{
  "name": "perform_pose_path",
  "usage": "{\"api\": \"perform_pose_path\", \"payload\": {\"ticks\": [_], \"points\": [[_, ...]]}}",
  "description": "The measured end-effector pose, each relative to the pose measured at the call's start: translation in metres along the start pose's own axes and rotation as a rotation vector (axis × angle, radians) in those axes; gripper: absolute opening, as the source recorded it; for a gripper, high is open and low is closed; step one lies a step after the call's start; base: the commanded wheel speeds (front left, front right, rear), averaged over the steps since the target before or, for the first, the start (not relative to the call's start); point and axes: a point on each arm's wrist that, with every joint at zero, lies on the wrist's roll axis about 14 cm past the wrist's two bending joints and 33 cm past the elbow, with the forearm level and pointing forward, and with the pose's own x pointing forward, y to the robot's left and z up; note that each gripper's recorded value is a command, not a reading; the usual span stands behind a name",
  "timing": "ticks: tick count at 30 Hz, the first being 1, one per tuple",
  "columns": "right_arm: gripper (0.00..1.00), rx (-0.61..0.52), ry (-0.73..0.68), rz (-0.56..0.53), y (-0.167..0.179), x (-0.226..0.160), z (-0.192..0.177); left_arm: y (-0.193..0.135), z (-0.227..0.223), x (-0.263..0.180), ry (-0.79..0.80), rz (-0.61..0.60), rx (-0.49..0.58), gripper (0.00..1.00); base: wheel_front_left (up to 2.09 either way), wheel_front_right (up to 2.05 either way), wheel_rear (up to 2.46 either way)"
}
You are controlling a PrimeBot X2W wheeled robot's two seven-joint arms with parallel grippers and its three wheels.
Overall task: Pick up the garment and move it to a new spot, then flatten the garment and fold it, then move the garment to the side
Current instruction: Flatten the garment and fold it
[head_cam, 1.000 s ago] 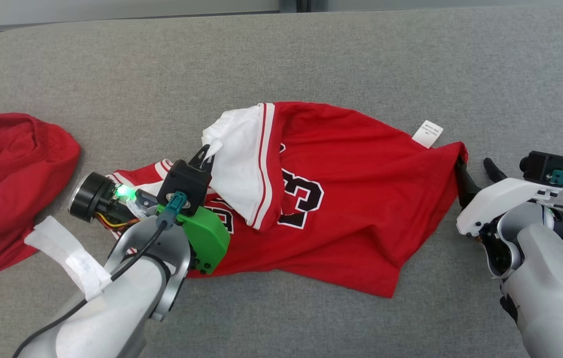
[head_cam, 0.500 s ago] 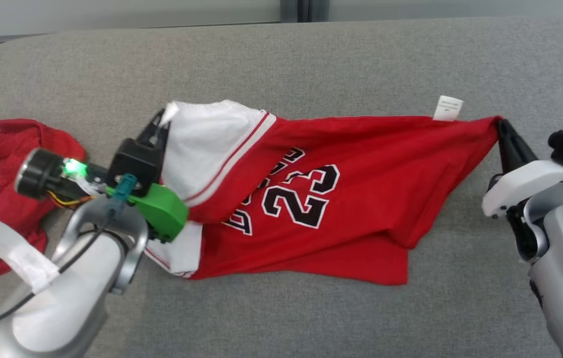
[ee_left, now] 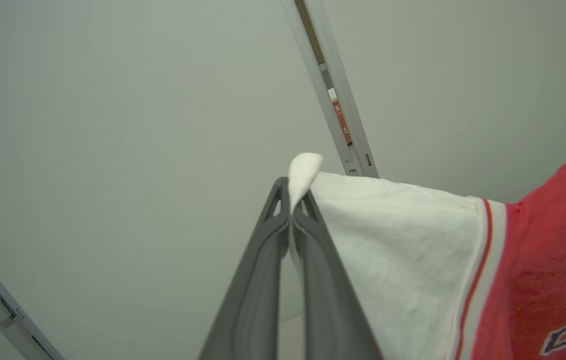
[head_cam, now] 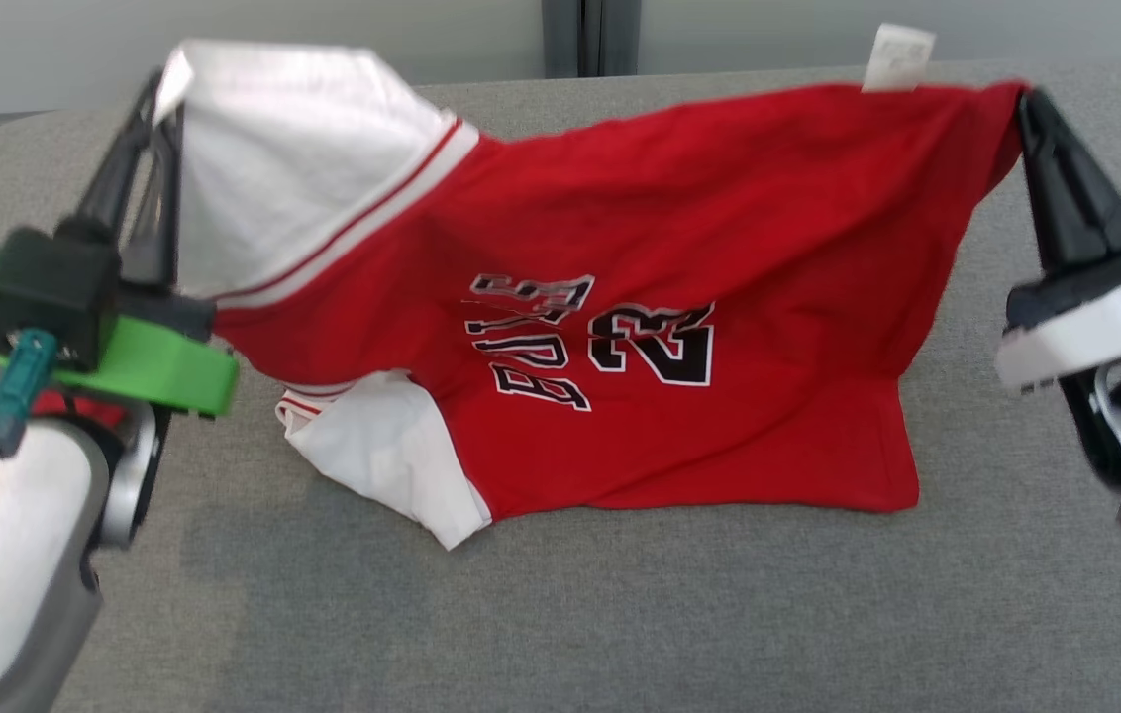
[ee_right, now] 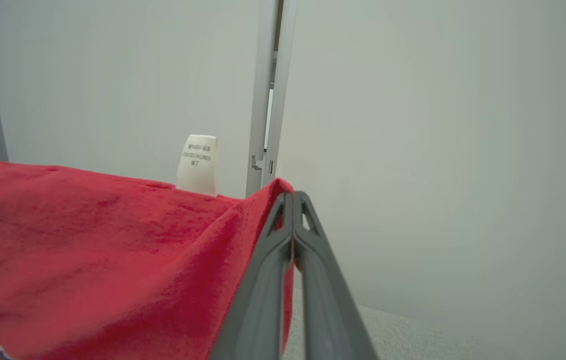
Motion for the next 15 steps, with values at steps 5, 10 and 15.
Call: {"api": "perform_pose_path", "payload": {"ticks": [5,10,15], "points": [[0.00,0.070,0.161,0.087,0.041,-0.053,-0.053,-0.013,-0.059,-0.048,0.175,0.029,-0.093,0.00,0.00,0.00,0.00],[0.00,0.112,0.299,0.158,0.072,-0.096,-0.090,-0.022,-0.091,-0.082,0.274,0.056,-0.140,0.00,0.00,0.00,0.00],[1.00,0.217,0.346,0.105,0.081,-0.116,-0.101,-0.026,-0.101,-0.097,0.314,0.068,-0.150,0.00,0.00,0.00,0.00]]}}
